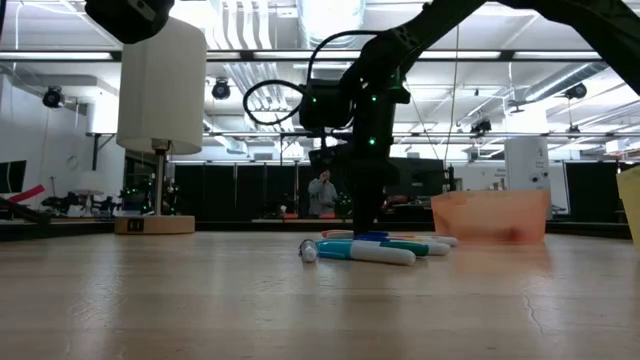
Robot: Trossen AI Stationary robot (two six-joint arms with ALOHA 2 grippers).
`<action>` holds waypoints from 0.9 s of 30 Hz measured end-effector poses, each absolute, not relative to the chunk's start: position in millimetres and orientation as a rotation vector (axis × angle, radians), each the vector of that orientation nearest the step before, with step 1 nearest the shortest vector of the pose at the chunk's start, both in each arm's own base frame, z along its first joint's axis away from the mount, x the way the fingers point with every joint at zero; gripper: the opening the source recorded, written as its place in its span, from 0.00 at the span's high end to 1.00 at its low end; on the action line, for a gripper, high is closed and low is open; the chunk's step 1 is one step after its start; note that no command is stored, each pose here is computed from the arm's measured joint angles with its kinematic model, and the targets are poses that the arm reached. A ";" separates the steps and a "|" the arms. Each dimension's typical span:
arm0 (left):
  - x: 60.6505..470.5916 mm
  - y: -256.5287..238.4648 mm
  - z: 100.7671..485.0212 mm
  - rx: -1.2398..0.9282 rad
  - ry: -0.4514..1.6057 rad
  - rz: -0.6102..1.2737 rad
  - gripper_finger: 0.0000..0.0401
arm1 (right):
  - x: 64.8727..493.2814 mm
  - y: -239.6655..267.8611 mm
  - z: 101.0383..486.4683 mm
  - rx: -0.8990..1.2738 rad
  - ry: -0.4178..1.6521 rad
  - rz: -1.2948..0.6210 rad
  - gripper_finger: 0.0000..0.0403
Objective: Pick & Place Markers
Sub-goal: Put the blue highlighter pen into the yellow bin
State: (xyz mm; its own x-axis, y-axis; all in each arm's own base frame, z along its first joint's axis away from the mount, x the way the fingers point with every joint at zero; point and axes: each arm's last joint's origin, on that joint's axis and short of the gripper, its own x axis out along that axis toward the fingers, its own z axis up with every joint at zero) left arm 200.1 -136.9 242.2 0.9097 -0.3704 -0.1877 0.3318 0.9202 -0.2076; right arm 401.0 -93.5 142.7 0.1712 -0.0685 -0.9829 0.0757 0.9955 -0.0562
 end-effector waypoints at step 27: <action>200.3 -136.2 241.7 -0.164 0.227 -0.341 0.57 | 373.7 -36.1 212.3 0.178 1.403 -0.174 0.92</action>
State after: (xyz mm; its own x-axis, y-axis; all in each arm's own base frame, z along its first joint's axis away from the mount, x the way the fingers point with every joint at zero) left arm 200.3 -136.2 241.7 0.9175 -0.3479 -0.1926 0.3112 0.9297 -0.1968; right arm 373.7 -36.1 212.3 0.1584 -0.0156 -0.9873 0.2255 0.9740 0.0208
